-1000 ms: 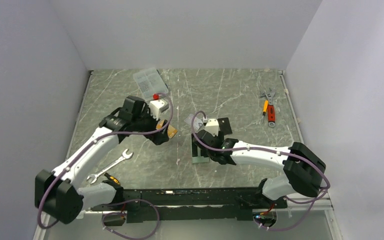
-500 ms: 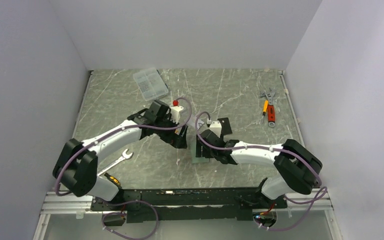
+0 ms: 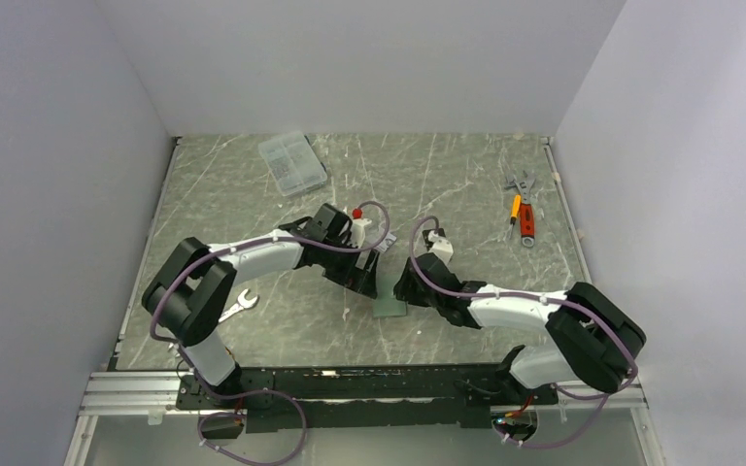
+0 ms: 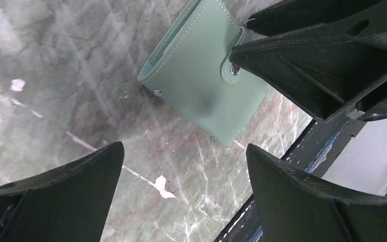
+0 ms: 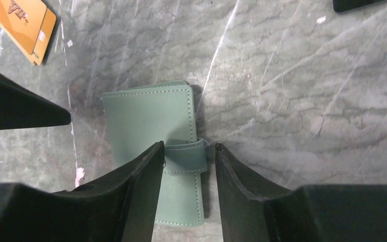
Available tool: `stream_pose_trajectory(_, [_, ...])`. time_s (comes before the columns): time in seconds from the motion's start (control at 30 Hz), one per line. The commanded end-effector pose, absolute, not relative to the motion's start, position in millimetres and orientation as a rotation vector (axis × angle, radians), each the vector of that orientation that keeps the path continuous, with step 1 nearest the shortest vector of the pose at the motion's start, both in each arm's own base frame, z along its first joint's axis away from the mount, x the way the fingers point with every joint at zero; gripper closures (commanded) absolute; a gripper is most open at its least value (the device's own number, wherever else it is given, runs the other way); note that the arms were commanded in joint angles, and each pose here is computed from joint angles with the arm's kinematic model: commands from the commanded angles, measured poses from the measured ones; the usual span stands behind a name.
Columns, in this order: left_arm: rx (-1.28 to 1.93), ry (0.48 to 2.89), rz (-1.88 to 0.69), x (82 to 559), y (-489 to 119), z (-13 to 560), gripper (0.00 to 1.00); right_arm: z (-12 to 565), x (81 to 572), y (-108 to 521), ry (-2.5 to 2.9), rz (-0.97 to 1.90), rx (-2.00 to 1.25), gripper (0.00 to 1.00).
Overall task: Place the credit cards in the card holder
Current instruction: Open the card holder at the center of the board.
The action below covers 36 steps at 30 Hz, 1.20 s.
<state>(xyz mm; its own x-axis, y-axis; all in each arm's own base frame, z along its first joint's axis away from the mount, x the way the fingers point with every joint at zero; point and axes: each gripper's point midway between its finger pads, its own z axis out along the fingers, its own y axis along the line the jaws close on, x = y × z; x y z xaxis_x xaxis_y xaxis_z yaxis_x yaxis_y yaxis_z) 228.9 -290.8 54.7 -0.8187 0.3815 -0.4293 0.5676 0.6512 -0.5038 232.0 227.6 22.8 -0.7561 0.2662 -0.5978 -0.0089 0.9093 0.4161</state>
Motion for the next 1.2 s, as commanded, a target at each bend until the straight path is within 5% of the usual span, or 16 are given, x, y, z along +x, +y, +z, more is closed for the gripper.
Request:
stream_pose_trajectory(0.0, [0.759, 2.535, -1.041, 231.0, -316.7, 63.1, 0.02, -3.4, 203.7, 214.4, 2.497, 0.531, 0.231, 0.58])
stream_pose_trajectory(0.17, [0.73, 2.574, -1.033, 232.4, -318.5, 44.2, 0.01, -14.6, 188.7, 206.6, 2.527, 0.577, 0.309, 0.63])
stream_pose_trajectory(0.43, [0.701, 2.593, -1.073, 230.6, -329.5, 27.4, 0.18, -25.9, 178.7, 193.5, 2.57, 0.574, 0.42, 0.71])
stream_pose_trajectory(0.63, [0.706, 2.621, -1.085, 216.6, -327.8, 16.7, 0.2, -47.8, 169.9, 182.9, 2.657, 0.496, 0.485, 0.8])
stream_pose_trajectory(0.87, [0.741, 2.524, -1.257, 211.3, -343.8, 52.5, 0.25, -60.2, 164.6, 181.4, 2.695, 0.473, 0.512, 0.82])
stream_pose_trajectory(1.17, [0.852, 2.376, -1.477, 197.6, -357.0, 83.7, 0.42, -64.5, 162.7, 179.6, 2.695, 0.473, 0.536, 0.8])
